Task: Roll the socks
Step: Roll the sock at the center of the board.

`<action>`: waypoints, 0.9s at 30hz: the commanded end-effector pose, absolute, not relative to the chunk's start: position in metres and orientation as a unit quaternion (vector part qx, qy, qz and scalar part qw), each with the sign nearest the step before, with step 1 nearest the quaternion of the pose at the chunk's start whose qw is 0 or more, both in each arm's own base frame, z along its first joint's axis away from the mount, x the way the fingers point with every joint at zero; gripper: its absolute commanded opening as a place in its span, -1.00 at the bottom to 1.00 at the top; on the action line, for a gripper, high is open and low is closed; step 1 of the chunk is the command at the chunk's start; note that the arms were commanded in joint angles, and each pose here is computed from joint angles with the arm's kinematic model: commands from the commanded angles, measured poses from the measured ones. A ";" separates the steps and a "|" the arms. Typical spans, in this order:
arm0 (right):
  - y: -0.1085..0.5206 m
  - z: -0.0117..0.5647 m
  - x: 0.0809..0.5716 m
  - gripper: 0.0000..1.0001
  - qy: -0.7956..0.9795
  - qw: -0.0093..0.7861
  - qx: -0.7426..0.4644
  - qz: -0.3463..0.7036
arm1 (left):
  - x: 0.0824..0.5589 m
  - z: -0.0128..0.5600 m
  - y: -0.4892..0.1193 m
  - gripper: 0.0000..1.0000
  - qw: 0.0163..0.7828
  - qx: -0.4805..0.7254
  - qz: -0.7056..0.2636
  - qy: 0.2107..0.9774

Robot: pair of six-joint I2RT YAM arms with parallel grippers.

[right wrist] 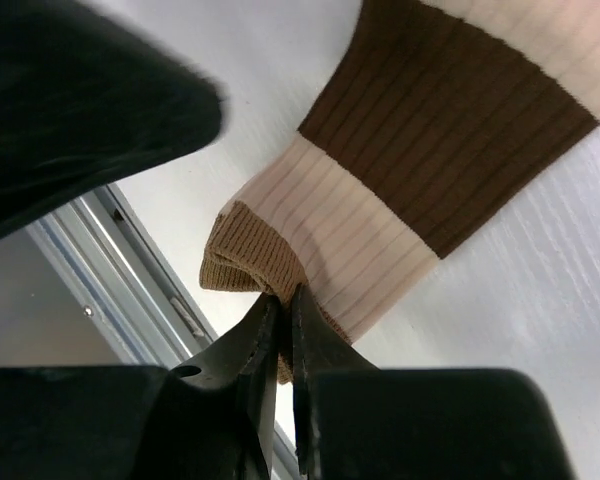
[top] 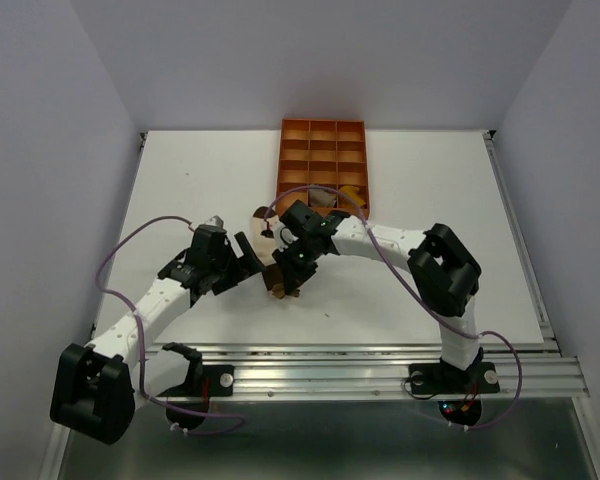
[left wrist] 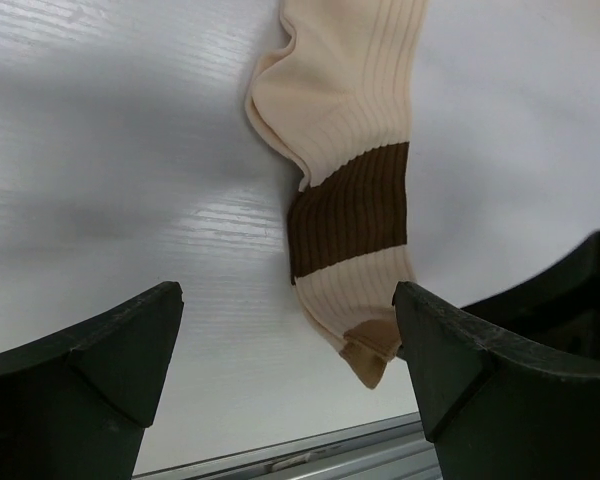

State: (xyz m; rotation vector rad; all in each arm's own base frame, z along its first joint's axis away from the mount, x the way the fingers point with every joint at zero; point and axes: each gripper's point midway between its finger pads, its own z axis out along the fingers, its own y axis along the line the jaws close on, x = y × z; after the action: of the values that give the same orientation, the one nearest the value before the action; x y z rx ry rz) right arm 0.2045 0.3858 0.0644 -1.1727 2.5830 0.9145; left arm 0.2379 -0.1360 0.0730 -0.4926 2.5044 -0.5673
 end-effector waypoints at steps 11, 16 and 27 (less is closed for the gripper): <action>0.390 0.044 0.197 -0.97 0.866 -0.038 -0.379 0.324 | 0.215 0.081 -0.162 0.91 0.262 -0.140 -0.302 0.906; 0.391 0.034 0.205 -0.97 0.870 -0.050 -0.378 0.313 | 0.205 0.076 -0.175 0.91 0.248 -0.117 -0.316 0.908; 0.393 0.033 0.209 -0.96 0.874 -0.058 -0.363 0.317 | 0.188 0.057 -0.188 0.27 0.224 -0.101 -0.333 0.910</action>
State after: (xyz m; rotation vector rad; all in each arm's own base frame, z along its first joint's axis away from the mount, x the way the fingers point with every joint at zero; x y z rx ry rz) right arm 0.2037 0.3926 0.0326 -1.1917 2.8443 1.0351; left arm 0.1866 -0.1780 0.0511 -0.3282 2.5563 -0.8538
